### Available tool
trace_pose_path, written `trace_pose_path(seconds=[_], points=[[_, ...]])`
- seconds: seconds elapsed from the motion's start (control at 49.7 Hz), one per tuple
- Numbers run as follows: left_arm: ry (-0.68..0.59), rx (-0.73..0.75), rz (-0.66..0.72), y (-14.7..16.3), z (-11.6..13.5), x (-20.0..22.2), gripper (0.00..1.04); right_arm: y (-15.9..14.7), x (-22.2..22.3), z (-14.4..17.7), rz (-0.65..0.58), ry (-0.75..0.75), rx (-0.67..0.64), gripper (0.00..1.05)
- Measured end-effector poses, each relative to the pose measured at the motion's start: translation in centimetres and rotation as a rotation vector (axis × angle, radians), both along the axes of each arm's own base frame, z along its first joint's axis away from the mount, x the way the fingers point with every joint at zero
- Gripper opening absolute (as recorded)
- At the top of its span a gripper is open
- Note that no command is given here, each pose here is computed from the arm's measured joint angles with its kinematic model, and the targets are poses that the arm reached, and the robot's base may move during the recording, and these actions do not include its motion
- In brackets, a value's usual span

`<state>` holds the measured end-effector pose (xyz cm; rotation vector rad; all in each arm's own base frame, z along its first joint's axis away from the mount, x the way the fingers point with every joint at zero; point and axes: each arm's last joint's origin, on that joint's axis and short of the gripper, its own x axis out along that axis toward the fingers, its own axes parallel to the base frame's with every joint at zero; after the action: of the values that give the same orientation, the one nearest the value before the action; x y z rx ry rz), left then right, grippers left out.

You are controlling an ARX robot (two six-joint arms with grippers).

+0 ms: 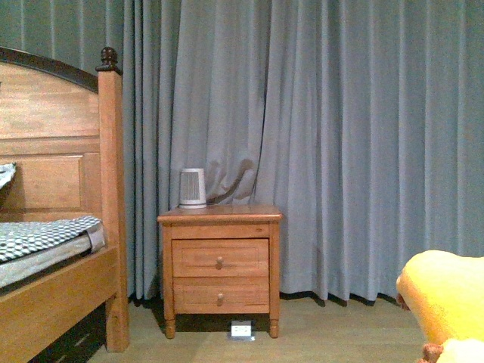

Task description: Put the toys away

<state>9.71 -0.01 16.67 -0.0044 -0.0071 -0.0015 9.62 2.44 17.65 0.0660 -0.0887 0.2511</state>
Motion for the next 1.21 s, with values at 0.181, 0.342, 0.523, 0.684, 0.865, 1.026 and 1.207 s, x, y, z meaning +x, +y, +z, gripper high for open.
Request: trace_pose_path(seconds=[0.181,0.342,0.523,0.684,0.865,1.026,1.207], points=[[0.0,0.0,0.0,0.0,-0.01,0.0,0.99,0.0,0.0,0.0,0.0,0.0,0.0,0.2],[0.0,0.0,0.001,0.0,-0.01,0.0,0.99,0.0,0.0,0.0,0.0,0.0,0.0,0.2],[0.0,0.0,0.0,0.0,0.0,0.0,0.99,0.0,0.0,0.0,0.0,0.0,0.0,0.2],[0.0,0.0,0.001,0.0,0.0,0.0,0.99,0.0,0.0,0.0,0.0,0.0,0.0,0.2],[0.0,0.0,0.0,0.0,-0.01,0.0,0.99,0.0,0.0,0.0,0.0,0.0,0.0,0.2],[0.0,0.0,0.0,0.0,0.0,0.0,0.99,0.0,0.0,0.0,0.0,0.0,0.0,0.2],[0.0,0.0,0.001,0.0,-0.01,0.0,0.99,0.0,0.0,0.0,0.0,0.0,0.0,0.2]])
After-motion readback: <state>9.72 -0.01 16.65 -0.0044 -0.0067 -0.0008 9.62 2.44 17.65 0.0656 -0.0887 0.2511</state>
